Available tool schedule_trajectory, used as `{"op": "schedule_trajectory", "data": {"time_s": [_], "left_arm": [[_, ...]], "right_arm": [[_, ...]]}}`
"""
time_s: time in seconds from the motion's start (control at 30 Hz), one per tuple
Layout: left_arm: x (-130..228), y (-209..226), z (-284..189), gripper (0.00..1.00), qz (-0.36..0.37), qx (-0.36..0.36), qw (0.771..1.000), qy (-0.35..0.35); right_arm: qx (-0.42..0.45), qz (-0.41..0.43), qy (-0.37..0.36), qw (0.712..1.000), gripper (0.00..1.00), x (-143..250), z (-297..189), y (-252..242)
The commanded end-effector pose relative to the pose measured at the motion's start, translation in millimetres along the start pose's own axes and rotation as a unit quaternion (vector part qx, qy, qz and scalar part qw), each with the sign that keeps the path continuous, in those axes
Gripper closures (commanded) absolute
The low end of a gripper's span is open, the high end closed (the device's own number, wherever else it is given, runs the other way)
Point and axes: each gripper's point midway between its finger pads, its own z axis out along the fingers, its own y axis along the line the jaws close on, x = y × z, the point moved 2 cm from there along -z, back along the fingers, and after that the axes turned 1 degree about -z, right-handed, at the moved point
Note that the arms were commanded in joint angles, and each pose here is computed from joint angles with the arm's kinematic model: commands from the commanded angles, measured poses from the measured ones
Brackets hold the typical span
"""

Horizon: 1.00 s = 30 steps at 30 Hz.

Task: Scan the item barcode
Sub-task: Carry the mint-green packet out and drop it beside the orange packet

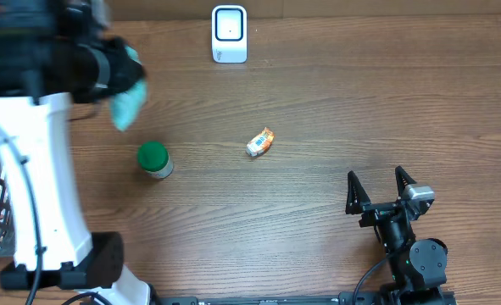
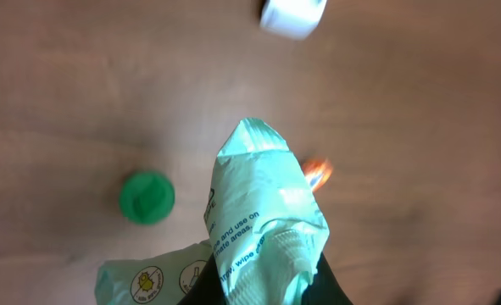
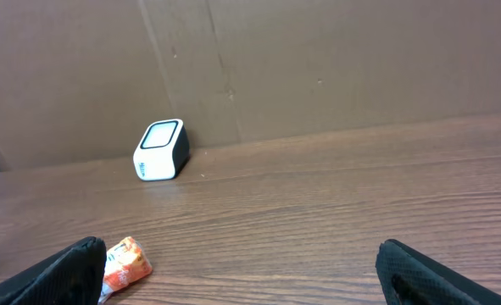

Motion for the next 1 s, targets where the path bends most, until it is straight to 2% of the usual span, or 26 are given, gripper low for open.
{"op": "schedule_trajectory", "data": {"time_s": [0.0, 0.17, 0.43, 0.47, 0.5, 0.53, 0.57, 0.63, 0.73, 0.83, 0.97], "left_arm": [[23.6, 1.0, 46.1, 0.95, -0.026, -0.115, 0.992, 0.043], [78.0, -16.3, 129.8, 0.96, -0.075, -0.153, 0.978, 0.121], [137.0, -4.3, 227.9, 0.96, -0.102, -0.163, 0.971, 0.140], [140.9, -3.3, 235.5, 0.93, -0.103, -0.157, 0.972, 0.140], [145.0, -2.4, 243.9, 0.82, -0.104, -0.148, 0.973, 0.141], [147.0, -1.7, 250.1, 0.52, -0.103, -0.141, 0.975, 0.139], [146.8, -1.6, 252.7, 0.35, -0.099, -0.138, 0.976, 0.136], [142.4, -3.9, 253.4, 0.19, -0.085, -0.130, 0.979, 0.130], [124.2, -13.2, 242.0, 0.09, -0.067, -0.117, 0.984, 0.117], [93.7, -24.4, 215.3, 0.08, -0.052, -0.110, 0.988, 0.092], [40.9, -36.2, 153.5, 0.08, -0.039, -0.094, 0.994, 0.039]], "right_arm": [[-0.001, -0.002, -0.002, 1.000, 0.00, 2.0, 0.0, -0.2], [-0.001, -0.002, -0.002, 1.000, 0.00, 2.0, 0.0, -0.2], [-0.001, -0.002, -0.002, 1.000, 0.00, 1.9, 0.0, -0.2], [-0.001, -0.002, -0.002, 1.000, 0.00, 2.0, 0.0, -0.2], [0.000, -0.002, -0.002, 1.000, 0.00, 1.9, 0.0, -0.2], [-0.001, -0.002, -0.002, 1.000, 0.00, 2.0, 0.0, -0.2], [-0.001, -0.002, -0.002, 1.000, 0.00, 2.0, 0.0, -0.2], [-0.001, -0.002, -0.002, 1.000, 0.00, 2.0, 0.0, -0.2], [0.000, -0.002, -0.002, 1.000, 0.00, 2.0, 0.0, -0.3], [-0.001, -0.002, -0.002, 1.000, 0.00, 1.9, 0.0, -0.2], [-0.001, -0.002, -0.002, 1.000, 0.00, 2.0, 0.0, -0.2]]}}
